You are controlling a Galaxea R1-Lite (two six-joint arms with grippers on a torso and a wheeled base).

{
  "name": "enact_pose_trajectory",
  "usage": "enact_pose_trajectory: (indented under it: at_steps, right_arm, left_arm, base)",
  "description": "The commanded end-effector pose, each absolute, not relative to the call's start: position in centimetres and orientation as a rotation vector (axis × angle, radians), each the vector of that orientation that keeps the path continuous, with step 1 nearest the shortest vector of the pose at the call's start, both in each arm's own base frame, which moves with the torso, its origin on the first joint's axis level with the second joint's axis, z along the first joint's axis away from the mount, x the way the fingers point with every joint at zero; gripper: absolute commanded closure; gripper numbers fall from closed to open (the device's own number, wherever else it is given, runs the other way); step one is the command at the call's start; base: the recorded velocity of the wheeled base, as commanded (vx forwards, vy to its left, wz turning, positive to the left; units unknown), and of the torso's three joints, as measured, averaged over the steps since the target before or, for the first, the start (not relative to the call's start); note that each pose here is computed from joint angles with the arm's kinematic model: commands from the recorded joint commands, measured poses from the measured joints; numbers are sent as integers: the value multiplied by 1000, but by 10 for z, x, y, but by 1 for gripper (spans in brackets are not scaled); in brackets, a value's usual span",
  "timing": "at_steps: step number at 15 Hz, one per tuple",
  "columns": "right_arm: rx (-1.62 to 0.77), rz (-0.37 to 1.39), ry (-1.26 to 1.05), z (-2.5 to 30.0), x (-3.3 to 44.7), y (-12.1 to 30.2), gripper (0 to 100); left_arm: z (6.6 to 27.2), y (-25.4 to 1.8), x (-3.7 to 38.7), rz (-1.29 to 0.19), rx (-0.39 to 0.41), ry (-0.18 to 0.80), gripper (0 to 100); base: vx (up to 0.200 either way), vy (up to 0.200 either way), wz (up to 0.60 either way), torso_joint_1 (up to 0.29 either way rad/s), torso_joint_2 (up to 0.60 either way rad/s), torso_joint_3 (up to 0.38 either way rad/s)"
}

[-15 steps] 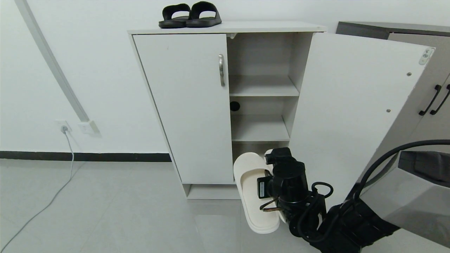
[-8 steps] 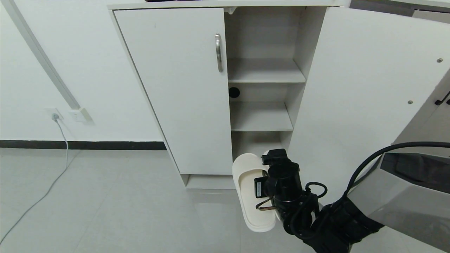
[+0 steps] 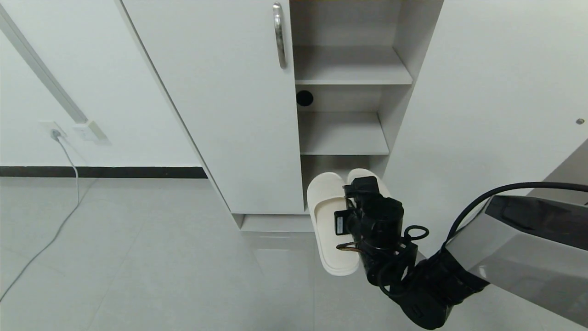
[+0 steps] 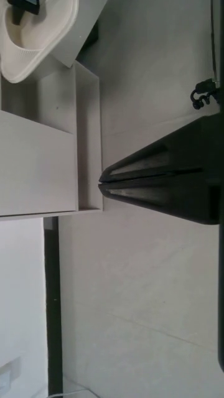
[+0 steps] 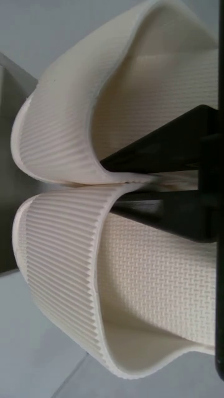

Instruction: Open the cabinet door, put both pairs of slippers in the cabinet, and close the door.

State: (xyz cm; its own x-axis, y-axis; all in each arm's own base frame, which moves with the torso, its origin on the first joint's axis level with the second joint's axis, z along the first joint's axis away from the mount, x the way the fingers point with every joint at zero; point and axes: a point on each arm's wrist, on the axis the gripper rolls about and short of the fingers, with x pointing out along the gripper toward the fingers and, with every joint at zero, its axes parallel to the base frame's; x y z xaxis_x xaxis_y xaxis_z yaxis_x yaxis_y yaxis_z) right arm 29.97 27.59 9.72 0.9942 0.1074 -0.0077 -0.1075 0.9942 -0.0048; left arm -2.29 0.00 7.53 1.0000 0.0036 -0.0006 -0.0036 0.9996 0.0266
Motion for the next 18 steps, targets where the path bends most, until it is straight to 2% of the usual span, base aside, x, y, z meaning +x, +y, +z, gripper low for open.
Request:
enact_pose_trajectory:
  at_steps: [1, 7, 18]
  right_arm:
    - [-6, 81, -17, 98, 305, 271, 100]
    - [14, 77, -59, 106, 306, 270, 100]
    - [9, 72, -59, 104, 308, 268, 100]
  left_arm:
    - [75, 0, -23, 5, 26, 2, 100]
    - [75, 0, -23, 6, 23, 2, 100]
    - [75, 0, -23, 6, 21, 2, 100]
  base:
    - [0, 0, 0, 12, 7, -139]
    - [0, 0, 0, 0, 1, -8]
    - [200, 0, 0, 3, 2, 1]
